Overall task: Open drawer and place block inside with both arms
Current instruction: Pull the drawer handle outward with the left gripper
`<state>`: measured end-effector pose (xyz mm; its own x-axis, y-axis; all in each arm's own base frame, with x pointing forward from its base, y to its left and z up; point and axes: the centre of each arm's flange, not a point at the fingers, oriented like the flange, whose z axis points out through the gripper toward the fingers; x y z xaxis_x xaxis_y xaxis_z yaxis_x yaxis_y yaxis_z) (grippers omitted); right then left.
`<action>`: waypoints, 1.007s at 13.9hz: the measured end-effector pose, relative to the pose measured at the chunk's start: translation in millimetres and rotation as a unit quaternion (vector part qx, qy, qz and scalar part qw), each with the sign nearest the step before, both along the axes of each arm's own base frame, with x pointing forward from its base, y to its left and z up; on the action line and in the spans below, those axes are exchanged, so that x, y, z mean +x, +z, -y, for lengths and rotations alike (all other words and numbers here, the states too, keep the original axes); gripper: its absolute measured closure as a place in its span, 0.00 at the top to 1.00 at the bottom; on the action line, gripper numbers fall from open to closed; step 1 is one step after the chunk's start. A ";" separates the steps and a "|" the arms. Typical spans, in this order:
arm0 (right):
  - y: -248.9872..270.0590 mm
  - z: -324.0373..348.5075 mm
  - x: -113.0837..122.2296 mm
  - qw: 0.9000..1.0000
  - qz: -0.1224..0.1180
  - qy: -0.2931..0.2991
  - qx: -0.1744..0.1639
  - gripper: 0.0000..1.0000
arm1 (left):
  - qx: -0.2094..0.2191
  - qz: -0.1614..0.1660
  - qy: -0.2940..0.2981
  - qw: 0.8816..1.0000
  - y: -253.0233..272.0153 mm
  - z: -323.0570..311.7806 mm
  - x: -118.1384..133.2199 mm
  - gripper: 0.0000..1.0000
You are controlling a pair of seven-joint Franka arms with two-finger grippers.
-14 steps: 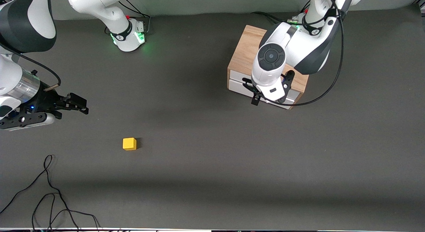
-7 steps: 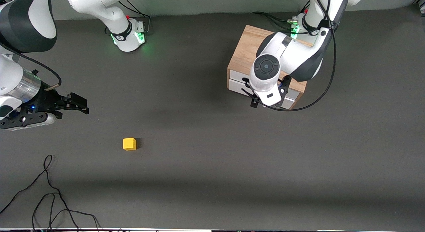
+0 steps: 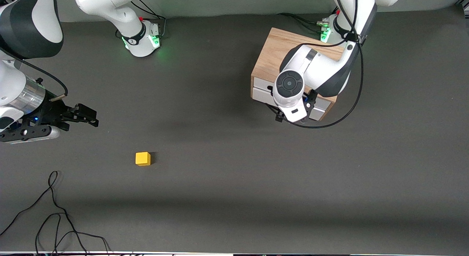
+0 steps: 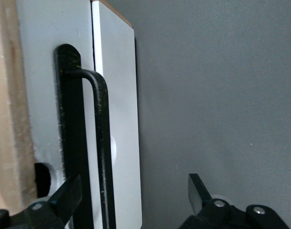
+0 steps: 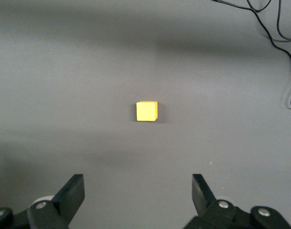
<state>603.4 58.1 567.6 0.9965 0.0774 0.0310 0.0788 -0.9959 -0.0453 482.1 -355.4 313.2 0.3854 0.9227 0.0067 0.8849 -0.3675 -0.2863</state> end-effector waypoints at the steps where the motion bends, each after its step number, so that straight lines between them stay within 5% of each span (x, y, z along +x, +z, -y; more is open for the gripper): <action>1: -0.7 0.1 0.3 1.000 -0.001 -0.001 0.000 1.00 | 0.002 -0.003 0.000 1.000 -4.2 0.0 -0.2 1.00; 14: -14.7 16.6 7.4 0.998 -0.013 -0.050 0.020 1.00 | 0.004 -0.003 0.001 1.000 -32.0 0.2 5.6 1.00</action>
